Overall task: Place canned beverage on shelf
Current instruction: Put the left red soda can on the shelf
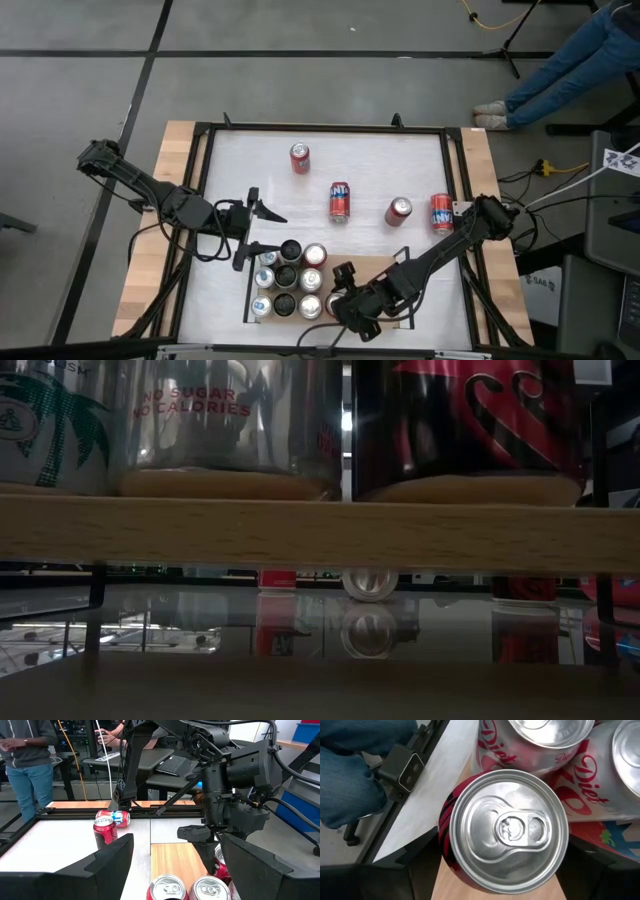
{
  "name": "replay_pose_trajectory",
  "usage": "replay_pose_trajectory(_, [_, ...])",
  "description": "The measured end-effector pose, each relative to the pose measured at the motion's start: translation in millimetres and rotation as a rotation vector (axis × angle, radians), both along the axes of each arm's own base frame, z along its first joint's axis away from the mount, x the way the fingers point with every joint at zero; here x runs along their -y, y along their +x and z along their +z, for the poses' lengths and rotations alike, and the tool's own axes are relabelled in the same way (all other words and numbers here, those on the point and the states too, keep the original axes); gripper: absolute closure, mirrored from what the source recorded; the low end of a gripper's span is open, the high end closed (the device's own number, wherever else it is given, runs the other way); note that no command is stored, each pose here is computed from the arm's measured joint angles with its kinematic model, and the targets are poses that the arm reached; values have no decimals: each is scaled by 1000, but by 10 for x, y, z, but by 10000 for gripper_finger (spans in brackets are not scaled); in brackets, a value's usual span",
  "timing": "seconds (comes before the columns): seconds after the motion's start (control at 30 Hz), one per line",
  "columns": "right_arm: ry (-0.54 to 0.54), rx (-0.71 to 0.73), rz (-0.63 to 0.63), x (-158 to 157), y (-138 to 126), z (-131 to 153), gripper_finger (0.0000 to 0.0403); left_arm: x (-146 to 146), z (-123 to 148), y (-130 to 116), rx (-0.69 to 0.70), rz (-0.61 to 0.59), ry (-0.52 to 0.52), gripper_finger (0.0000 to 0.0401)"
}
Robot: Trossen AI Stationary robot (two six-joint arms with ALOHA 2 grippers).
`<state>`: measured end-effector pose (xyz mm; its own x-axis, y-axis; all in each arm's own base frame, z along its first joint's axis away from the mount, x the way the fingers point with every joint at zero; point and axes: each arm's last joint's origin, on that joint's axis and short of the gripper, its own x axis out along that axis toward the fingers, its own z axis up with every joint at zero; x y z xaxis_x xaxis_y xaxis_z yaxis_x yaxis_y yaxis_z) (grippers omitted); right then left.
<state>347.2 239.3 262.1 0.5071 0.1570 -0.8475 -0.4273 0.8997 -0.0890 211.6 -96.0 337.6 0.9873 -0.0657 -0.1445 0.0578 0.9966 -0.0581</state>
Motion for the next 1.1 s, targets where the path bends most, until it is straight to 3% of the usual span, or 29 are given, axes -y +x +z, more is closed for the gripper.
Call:
replay_pose_trajectory(0.9, [2, 2, 1, -1, 2, 1, 90, 0, 0, 0, 0, 0, 0, 108])
replay_pose_trajectory(1.1, [2, 2, 1, -2, 2, 2, 56, 0, 0, 0, 0, 0, 0, 108])
